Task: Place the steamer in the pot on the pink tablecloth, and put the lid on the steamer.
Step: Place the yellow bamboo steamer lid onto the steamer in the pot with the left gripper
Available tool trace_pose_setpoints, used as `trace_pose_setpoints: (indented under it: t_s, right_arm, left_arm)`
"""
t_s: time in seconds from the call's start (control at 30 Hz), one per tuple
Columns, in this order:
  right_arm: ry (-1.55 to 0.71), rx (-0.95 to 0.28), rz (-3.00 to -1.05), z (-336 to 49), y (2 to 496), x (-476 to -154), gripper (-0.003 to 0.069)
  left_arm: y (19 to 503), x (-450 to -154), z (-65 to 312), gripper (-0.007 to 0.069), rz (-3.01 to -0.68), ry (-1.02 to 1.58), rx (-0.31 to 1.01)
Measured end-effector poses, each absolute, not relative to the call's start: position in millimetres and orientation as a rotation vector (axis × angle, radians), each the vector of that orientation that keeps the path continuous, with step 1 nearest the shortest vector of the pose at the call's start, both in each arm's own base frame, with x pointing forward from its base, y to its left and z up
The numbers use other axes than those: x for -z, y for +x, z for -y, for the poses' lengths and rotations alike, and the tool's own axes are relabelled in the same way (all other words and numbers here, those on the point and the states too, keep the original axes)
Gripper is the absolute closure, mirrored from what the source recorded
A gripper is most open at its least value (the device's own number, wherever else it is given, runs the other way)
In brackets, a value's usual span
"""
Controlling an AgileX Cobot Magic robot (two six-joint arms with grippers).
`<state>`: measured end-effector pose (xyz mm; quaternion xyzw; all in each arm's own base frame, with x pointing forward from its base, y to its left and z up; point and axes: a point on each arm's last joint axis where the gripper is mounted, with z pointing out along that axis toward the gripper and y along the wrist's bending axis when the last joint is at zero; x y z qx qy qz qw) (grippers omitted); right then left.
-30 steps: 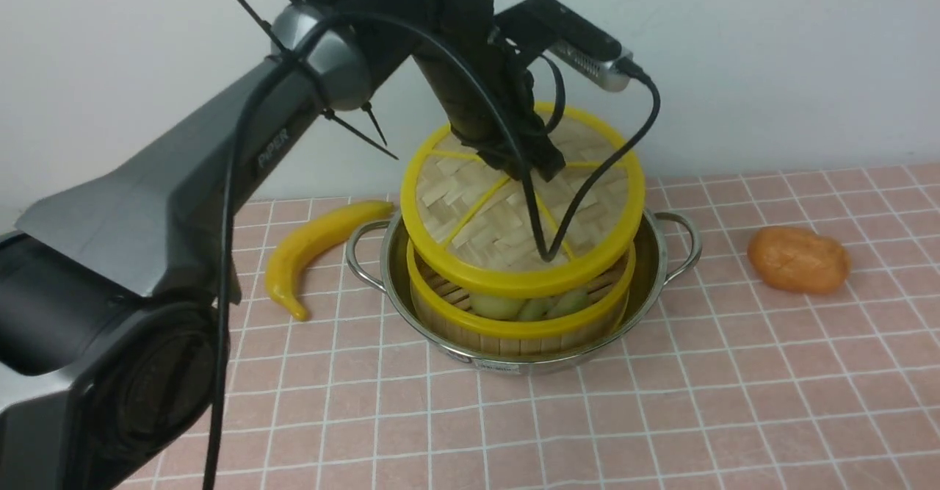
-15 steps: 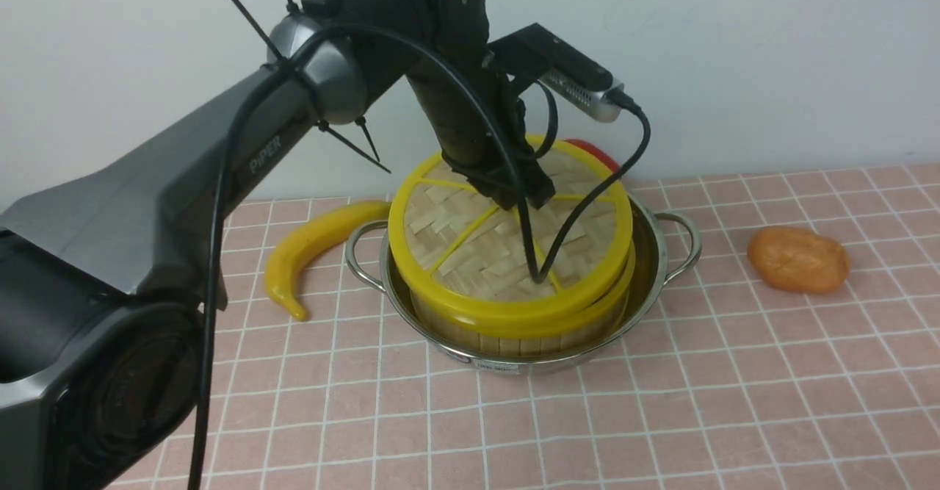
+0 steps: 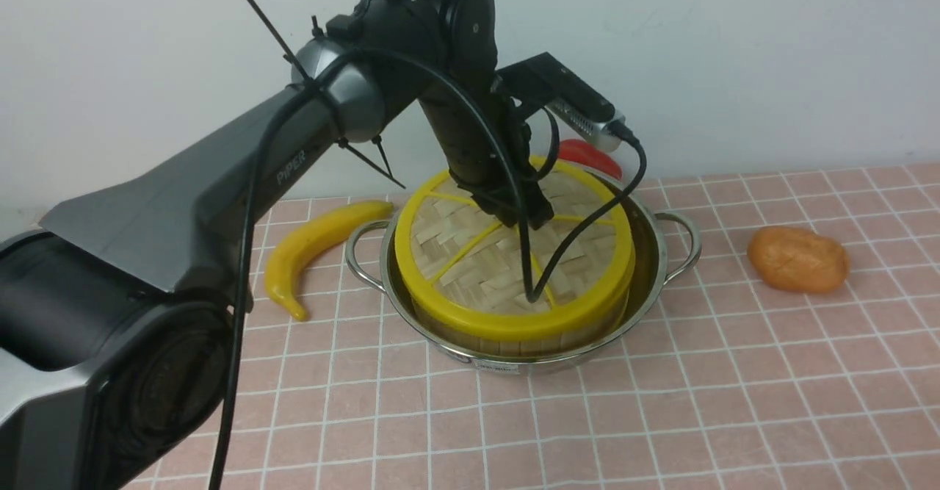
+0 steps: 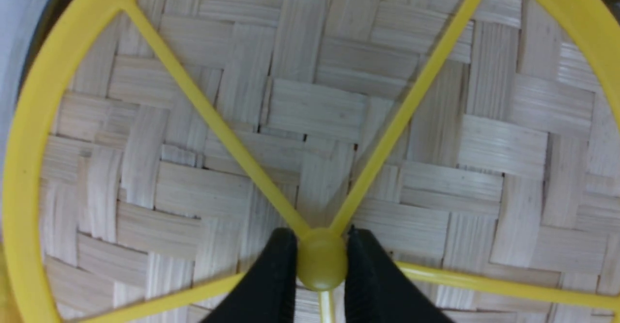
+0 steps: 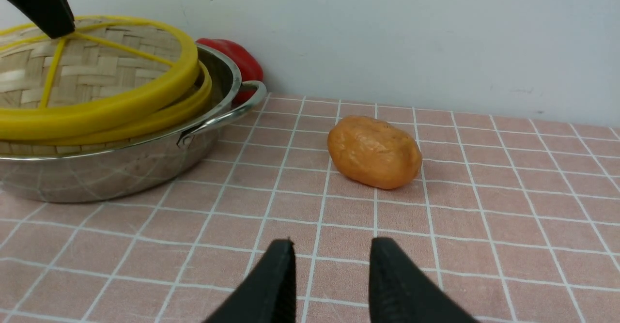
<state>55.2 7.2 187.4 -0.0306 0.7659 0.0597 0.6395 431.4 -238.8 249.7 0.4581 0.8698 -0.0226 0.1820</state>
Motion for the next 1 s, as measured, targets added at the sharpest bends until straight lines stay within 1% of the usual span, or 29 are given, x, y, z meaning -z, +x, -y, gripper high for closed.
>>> trace_pose_setpoints:
  t_s: [0.37,1.0]
  right_arm:
    - [-0.070,-0.136,-1.747,-7.2,55.2,-187.4,0.0419]
    - [-0.070,-0.136,-1.747,-7.2,55.2,-187.4,0.0419]
  left_arm:
    - [432.0,-249.9,240.5,0.0505,-2.444,1.284,0.082]
    - [431.2,-249.3,238.8,0.0505,-2.458,1.295,0.064]
